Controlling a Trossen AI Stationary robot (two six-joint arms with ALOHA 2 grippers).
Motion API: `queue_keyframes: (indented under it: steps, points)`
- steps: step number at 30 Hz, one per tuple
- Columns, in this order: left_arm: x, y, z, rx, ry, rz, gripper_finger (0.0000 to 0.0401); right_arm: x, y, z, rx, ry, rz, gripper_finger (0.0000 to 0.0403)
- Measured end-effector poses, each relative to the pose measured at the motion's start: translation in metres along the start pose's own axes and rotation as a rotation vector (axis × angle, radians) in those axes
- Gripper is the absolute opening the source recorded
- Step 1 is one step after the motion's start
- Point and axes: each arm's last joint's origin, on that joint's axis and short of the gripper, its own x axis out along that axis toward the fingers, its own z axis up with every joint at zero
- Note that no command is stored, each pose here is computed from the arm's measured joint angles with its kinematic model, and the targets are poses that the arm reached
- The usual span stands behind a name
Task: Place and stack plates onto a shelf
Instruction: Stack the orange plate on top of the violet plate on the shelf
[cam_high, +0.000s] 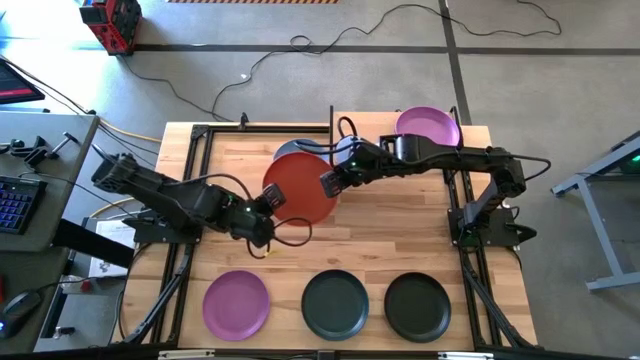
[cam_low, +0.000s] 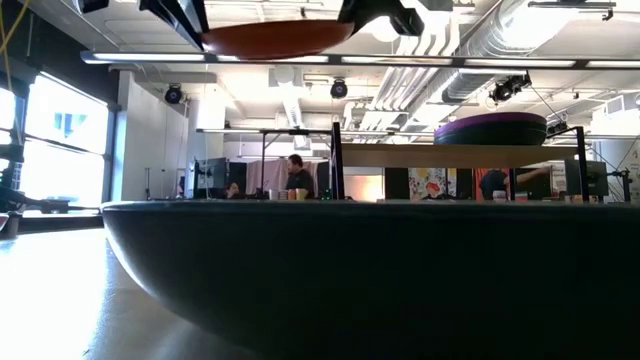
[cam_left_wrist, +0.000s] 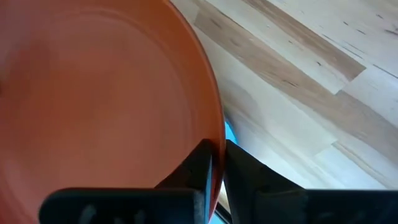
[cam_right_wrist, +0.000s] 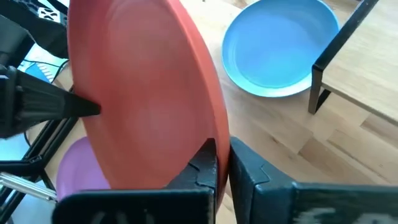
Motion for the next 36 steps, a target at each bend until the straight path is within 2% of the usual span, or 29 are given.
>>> queue_keyframes:
  steps: [6, 16, 26, 36]
  points:
    - [0.015, -0.002, 0.012, -0.056, 0.045, -0.035, 0.0041, 0.0, -0.002, -0.001, 0.016, 0.009, -0.022, 0.0001]
    - [0.022, -0.004, 0.017, -0.195, 0.067, -0.048, 0.0102, 0.0, -0.005, -0.003, 0.024, 0.018, -0.062, 0.0]
    - [0.014, 0.001, 0.007, -0.328, 0.161, 0.136, 0.0124, -0.001, -0.01, -0.007, 0.047, 0.05, -0.126, 0.0001]
    - [-0.005, 0.003, -0.009, -0.421, 0.115, 0.171, 0.0124, -0.001, -0.025, -0.003, 0.042, 0.073, -0.216, 0.0001]
